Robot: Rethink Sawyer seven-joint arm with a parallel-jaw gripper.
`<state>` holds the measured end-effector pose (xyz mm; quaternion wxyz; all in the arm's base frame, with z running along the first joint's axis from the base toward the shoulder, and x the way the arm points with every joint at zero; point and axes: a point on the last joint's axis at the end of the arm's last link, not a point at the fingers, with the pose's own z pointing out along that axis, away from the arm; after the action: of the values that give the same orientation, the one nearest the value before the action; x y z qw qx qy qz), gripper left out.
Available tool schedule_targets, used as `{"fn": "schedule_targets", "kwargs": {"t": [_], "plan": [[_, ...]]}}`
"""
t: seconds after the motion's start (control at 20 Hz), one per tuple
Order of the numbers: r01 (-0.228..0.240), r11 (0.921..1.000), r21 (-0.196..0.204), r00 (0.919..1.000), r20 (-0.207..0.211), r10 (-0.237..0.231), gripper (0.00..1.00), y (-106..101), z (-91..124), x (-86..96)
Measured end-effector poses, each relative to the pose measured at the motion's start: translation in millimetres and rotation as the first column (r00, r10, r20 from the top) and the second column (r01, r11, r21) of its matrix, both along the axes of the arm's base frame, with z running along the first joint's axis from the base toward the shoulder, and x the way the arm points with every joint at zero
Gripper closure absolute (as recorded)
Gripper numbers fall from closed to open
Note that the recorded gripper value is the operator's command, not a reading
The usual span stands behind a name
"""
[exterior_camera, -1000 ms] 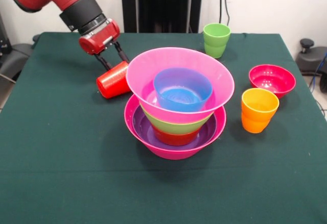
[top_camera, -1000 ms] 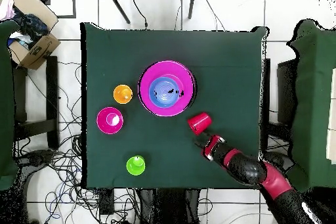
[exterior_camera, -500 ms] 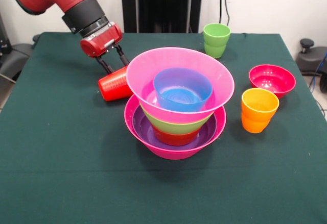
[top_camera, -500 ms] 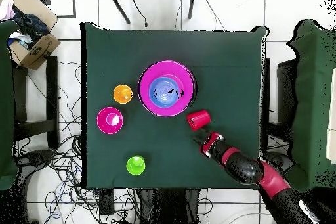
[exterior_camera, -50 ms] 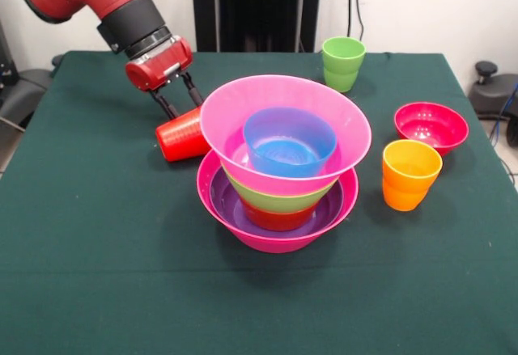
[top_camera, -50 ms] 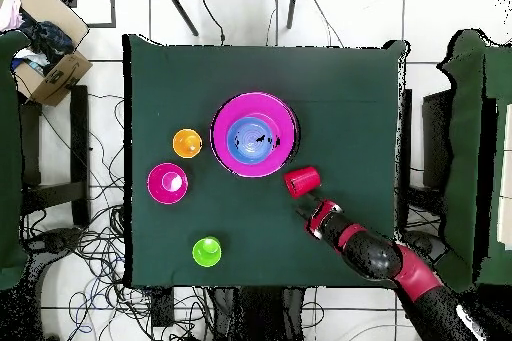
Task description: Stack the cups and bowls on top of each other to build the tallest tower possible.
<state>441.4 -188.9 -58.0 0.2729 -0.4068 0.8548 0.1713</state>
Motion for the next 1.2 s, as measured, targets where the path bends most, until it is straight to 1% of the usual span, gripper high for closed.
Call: {"fn": "schedule_targets", "kwargs": {"t": [0.3, 0.45, 0.6, 0.75, 1.05, 1.1, 1.2], "plan": [[-0.014, 0.9998, -0.011, 0.9999, 0.005, 0.014, 0.0, 4, 2, 4.3], [-0.014, 0.9997, -0.022, 0.9998, 0.016, 0.014, 0.0, 4, 3, 7.9], [-0.003, 0.9995, -0.031, 0.9995, 0.033, 0.004, 0.0, 3, 4, 12.2], [0.013, 0.9989, -0.046, 0.9981, 0.061, -0.011, 0.0, 3, 4, 23.2], [0.019, 0.998, -0.061, 0.9964, 0.083, -0.014, 0.0, 1, 4, 42.5], [0.023, 0.9976, -0.065, 0.9954, 0.095, -0.017, 0.0, 0, 6, 52.7], [0.027, 0.9975, -0.066, 0.9946, 0.102, -0.02, 0.0, -1, 7, 58.8]]}}
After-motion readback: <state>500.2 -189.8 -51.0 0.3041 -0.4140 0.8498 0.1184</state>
